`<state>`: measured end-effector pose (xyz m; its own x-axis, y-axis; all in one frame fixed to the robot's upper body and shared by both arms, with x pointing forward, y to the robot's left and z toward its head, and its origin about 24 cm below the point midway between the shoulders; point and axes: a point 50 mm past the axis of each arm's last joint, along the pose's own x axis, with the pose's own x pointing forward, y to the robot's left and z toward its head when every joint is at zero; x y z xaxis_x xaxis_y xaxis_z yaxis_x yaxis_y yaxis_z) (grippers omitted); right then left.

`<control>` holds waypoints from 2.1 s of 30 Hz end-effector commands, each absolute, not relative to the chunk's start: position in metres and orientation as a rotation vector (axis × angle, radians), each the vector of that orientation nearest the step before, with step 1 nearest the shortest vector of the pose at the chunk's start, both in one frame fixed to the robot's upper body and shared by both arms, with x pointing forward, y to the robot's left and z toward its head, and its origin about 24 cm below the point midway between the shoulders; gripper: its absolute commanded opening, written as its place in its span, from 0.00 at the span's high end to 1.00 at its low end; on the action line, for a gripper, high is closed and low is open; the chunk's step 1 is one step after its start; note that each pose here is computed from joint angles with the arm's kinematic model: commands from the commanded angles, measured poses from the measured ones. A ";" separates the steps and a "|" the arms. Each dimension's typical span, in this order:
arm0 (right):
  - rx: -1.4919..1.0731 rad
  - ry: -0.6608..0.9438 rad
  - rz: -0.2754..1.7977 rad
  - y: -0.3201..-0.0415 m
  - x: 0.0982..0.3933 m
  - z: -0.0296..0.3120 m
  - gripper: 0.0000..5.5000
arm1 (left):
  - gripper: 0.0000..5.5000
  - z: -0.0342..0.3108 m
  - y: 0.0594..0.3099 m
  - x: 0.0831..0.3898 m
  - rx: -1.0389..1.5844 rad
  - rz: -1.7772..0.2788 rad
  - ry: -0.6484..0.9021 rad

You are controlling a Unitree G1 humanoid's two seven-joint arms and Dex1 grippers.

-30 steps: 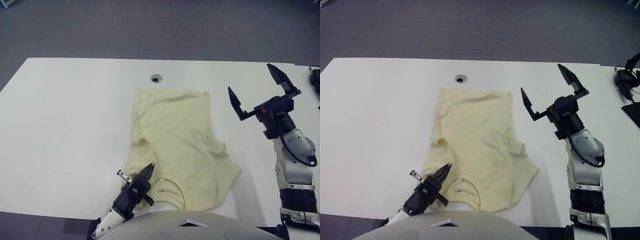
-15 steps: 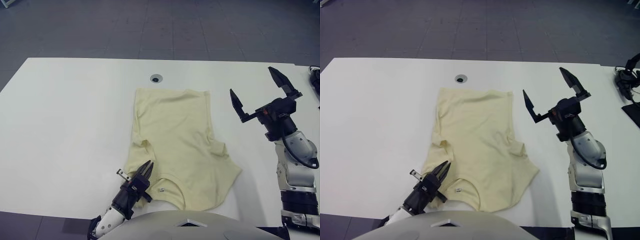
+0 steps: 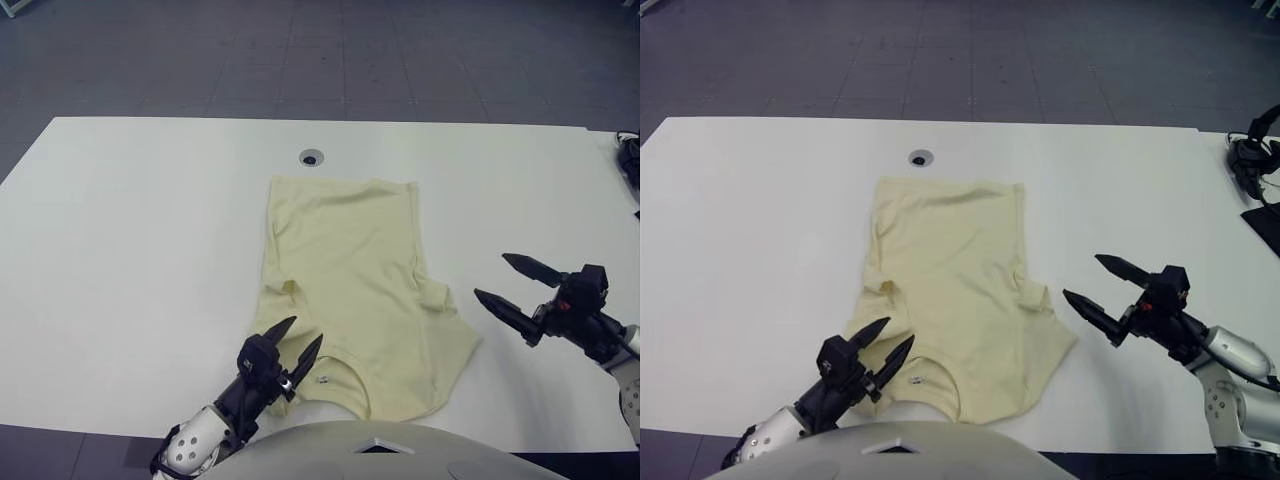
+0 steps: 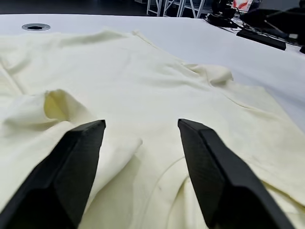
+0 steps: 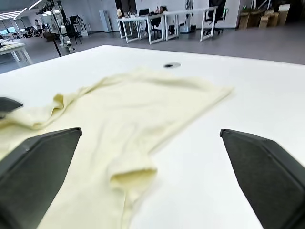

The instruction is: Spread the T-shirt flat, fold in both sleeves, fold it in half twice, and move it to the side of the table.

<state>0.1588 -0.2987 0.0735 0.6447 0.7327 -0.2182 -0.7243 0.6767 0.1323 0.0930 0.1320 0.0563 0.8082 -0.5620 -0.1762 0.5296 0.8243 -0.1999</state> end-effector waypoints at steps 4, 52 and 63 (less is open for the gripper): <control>-0.135 0.447 0.925 -0.295 0.147 0.055 0.02 | 0.25 0.101 0.172 0.123 -0.344 -0.328 0.011; -0.224 0.464 1.063 -0.297 0.145 0.049 0.99 | 0.02 0.083 0.193 0.125 -0.237 -0.205 0.085; -0.241 0.292 1.260 -0.244 0.161 0.070 0.99 | 0.02 0.080 0.192 0.128 -0.235 -0.205 0.084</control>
